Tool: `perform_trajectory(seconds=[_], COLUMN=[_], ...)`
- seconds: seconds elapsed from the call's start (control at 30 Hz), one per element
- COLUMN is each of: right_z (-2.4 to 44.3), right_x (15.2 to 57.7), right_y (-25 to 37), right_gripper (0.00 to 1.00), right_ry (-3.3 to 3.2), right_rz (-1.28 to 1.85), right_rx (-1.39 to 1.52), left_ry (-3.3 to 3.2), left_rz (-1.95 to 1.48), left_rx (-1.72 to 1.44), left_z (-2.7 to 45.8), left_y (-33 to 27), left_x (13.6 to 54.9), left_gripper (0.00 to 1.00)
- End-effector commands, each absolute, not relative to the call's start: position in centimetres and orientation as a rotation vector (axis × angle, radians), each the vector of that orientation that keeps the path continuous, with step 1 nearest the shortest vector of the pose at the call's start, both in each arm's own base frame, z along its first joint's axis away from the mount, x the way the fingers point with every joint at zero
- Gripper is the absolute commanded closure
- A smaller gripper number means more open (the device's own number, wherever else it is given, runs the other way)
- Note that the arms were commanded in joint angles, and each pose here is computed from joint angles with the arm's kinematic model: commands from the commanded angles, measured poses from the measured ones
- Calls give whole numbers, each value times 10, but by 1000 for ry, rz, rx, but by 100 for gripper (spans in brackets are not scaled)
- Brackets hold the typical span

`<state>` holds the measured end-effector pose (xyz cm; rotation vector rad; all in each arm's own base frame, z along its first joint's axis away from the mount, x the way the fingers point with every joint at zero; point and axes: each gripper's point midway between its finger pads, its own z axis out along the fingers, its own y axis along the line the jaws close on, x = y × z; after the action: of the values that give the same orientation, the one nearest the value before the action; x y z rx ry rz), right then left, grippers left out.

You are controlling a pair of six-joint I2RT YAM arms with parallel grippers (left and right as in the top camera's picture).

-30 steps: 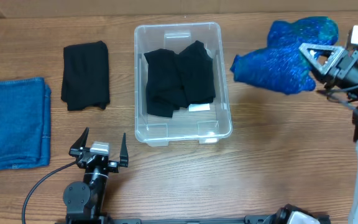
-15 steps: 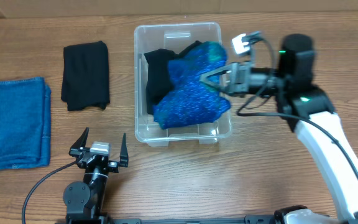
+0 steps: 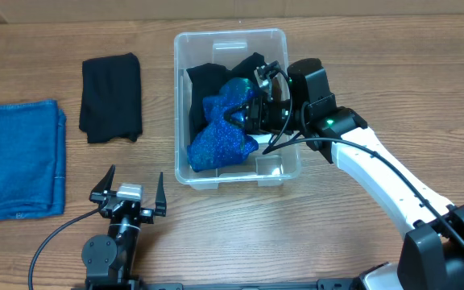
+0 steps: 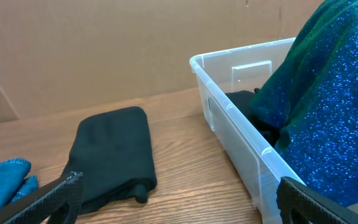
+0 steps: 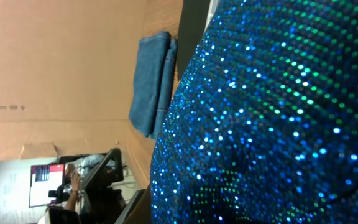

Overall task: Pack container
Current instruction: 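Lift the blue sparkly cloth and carry it into the bin, then release the blue cloth and press it down inside the bin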

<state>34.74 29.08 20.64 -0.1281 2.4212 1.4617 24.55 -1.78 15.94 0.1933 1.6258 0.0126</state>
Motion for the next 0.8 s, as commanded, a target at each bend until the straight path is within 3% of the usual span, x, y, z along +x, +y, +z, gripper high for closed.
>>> perform_trajectory(seconds=[0.0,0.2,0.23,0.37,0.43,0.5,0.57,0.67,0.77], right_z=[212,198,192,155,142,132,124,119,130], right_x=[348,336,333,334,337,343,346,353,367], right_y=[299,301,299,281,272,259,248,233,211], right_gripper=[94,94,90,90,80,48,27,18,16], right_ry=[2398,2457,2484,2639,2681,2704,2719,2712,2689], right_rz=[1460,1431,1413,1234,1134,1006,905,753,537], right_rx=[-168,-220,-223,-82,-21,33,70,49,21], left_ry=[1624,1624,1624,1624,1624,1624,1624,1624,1624], left_rz=[22,22,22,22,22,22,22,22,22], left_rx=[195,195,195,195,195,195,195,195,195], left_z=[159,159,159,159,159,159,159,159,159], left_y=[-16,-16,-16,-16,-16,-16,-16,-16,-16], left_x=[245,245,245,245,245,245,245,245,245], left_gripper=[0,0,0,0,0,0,0,0,0])
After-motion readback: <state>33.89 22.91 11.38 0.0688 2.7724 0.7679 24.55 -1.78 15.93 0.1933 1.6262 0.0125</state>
